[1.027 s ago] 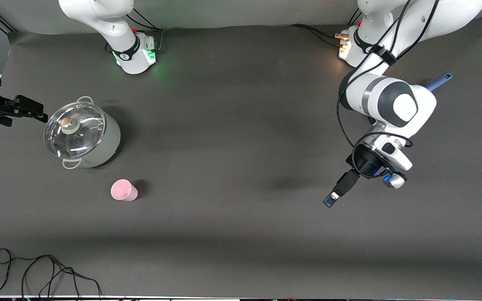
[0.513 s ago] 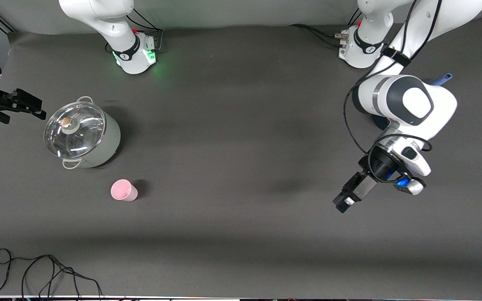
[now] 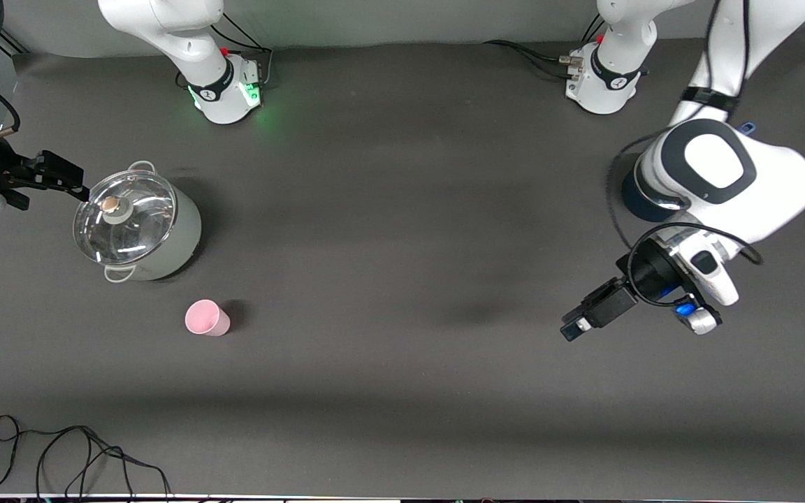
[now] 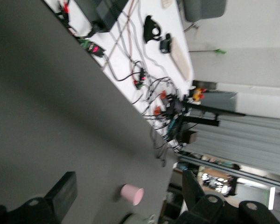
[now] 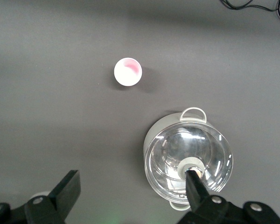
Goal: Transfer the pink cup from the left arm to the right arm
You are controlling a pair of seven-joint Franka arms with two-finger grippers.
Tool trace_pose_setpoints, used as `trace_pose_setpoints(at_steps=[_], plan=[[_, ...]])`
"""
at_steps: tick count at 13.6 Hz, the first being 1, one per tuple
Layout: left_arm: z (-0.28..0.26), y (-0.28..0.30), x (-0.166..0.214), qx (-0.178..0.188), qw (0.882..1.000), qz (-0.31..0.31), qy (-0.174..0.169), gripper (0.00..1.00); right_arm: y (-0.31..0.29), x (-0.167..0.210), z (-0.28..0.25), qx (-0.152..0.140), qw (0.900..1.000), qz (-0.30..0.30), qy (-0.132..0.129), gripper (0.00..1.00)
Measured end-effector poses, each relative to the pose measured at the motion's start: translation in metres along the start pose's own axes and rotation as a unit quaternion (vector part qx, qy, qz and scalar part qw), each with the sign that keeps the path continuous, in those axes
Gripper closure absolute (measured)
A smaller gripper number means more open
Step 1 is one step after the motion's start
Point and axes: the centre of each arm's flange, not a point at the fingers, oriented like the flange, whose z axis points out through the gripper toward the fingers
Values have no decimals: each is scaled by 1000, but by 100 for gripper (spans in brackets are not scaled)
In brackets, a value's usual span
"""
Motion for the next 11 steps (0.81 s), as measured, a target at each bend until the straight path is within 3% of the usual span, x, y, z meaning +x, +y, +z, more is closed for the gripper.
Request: trace_pose_setpoints(at_steps=[2, 4, 6, 8, 11], plan=[[-18, -9, 5, 96, 993, 53, -48, 0, 0, 1, -1, 0, 1000, 0, 1, 0], [-56, -24, 17, 201, 971, 96, -85, 0, 0, 2, -1, 0, 1000, 0, 2, 0], [-89, -27, 19, 283, 945, 135, -93, 0, 0, 4, -3, -1, 1000, 0, 4, 0], [-110, -18, 6, 361, 910, 180, -97, 0, 0, 5, -2, -1, 1000, 0, 3, 0], [-134, -5, -12, 432, 871, 214, -97, 0, 0, 5, -2, -1, 1000, 0, 3, 0]])
